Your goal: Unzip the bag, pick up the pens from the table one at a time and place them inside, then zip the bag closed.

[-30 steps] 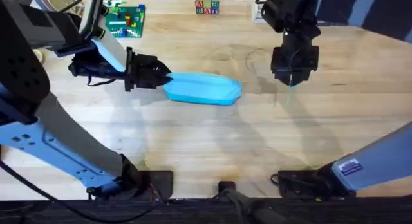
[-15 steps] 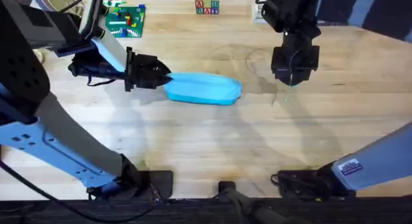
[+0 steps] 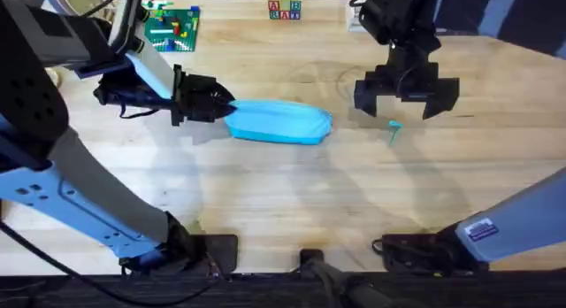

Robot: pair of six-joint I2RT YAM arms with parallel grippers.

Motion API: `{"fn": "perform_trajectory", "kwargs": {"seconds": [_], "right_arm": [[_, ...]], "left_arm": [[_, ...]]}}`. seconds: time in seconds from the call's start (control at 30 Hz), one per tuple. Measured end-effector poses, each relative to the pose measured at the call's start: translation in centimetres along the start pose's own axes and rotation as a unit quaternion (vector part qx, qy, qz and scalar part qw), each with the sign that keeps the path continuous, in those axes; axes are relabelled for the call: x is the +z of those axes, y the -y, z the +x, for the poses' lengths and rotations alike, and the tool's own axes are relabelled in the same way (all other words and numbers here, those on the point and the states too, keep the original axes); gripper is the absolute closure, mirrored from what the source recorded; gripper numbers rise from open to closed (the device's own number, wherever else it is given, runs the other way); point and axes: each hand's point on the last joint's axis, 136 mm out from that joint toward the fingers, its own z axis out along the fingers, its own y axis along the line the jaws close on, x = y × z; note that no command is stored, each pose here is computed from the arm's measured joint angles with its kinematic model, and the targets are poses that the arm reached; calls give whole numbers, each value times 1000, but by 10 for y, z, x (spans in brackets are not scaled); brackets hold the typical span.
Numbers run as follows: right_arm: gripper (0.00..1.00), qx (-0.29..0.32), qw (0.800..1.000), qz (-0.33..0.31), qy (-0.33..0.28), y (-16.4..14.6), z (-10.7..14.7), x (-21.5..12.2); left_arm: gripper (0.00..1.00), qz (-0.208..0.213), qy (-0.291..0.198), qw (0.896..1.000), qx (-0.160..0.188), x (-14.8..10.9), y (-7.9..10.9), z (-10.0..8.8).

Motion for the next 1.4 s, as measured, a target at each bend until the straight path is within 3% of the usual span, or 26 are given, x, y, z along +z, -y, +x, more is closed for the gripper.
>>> {"fn": "perform_trajectory", "kwargs": {"seconds": [0.2,0.47,0.8,1.03,1.07,1.1,1.27,1.4], "right_arm": [[6,9,999,-29,12,-2,0,-12],[5,23,991,-103,80,12,1,-65],[5,-82,963,-202,158,1,32,-128],[5,-163,937,-260,166,-15,58,-150],[5,-172,934,-267,164,-17,61,-151],[5,-178,932,-272,163,-19,63,-152],[5,-199,924,-289,155,-24,69,-155],[5,-209,920,-294,153,-26,71,-155]], "left_arm": [[959,0,0,1000,0,0,0,0],[959,0,0,1000,0,0,0,0],[959,0,0,1000,0,0,0,0],[958,0,0,1000,0,0,0,0],[927,0,0,1000,0,0,0,0],[818,0,0,1000,0,0,0,0],[62,-3,1,1000,-1,-2,-1,0],[8,-5,1,1000,1,-2,-2,1]]}}
